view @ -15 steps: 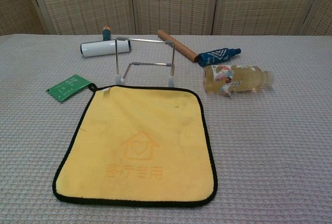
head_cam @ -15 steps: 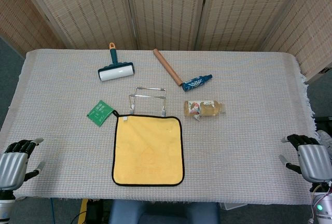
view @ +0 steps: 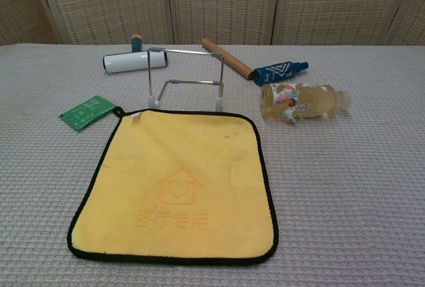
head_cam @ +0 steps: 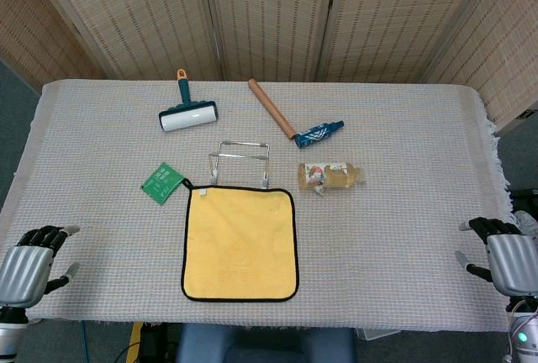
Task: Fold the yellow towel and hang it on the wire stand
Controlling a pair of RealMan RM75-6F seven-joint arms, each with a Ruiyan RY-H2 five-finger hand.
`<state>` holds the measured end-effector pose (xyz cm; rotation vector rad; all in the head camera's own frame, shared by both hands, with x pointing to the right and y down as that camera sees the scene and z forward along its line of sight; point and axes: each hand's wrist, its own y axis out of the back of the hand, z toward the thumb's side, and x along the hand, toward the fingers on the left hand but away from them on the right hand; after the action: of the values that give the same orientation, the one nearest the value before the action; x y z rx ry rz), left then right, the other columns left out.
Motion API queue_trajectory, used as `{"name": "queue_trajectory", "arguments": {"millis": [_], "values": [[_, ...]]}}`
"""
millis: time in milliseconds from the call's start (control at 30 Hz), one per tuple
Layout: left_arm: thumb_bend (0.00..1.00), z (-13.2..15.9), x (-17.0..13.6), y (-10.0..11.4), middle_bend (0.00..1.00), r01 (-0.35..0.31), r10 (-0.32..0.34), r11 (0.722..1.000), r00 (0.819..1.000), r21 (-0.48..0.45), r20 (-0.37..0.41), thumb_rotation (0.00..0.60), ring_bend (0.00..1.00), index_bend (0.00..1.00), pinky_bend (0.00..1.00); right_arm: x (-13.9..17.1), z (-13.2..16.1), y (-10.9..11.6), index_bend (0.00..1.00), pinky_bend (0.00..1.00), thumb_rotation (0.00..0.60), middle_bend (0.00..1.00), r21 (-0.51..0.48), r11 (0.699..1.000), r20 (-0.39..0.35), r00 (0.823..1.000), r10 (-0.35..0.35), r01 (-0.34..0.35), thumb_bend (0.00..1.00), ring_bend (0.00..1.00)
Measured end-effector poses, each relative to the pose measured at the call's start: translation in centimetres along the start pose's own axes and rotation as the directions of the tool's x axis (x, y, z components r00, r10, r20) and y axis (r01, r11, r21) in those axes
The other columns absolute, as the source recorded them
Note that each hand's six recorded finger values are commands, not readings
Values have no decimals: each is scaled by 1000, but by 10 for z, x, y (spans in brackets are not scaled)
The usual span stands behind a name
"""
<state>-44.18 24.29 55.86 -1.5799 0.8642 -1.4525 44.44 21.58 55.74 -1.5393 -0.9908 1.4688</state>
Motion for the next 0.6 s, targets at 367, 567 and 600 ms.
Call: {"name": "queue_trajectory", "arguments": {"millis": [367,567,600], "values": [[293,34,5,-9,380,59,-56,998,978,-9,202,600,324,344,323,-6,16,7,393,390,600,415,-40,999,-71,997,12,-15,211,395],[293,67,10,-22,464,109,-111,994,924,26,366,600,388,348,352,-11,35,8,393,390,600,415,-42,998,-148,988,34,-41,211,396],[293,72,10,-23,490,113,-116,993,916,30,385,600,410,348,374,-11,38,7,393,390,600,415,-41,998,-159,987,40,-47,211,395]]}}
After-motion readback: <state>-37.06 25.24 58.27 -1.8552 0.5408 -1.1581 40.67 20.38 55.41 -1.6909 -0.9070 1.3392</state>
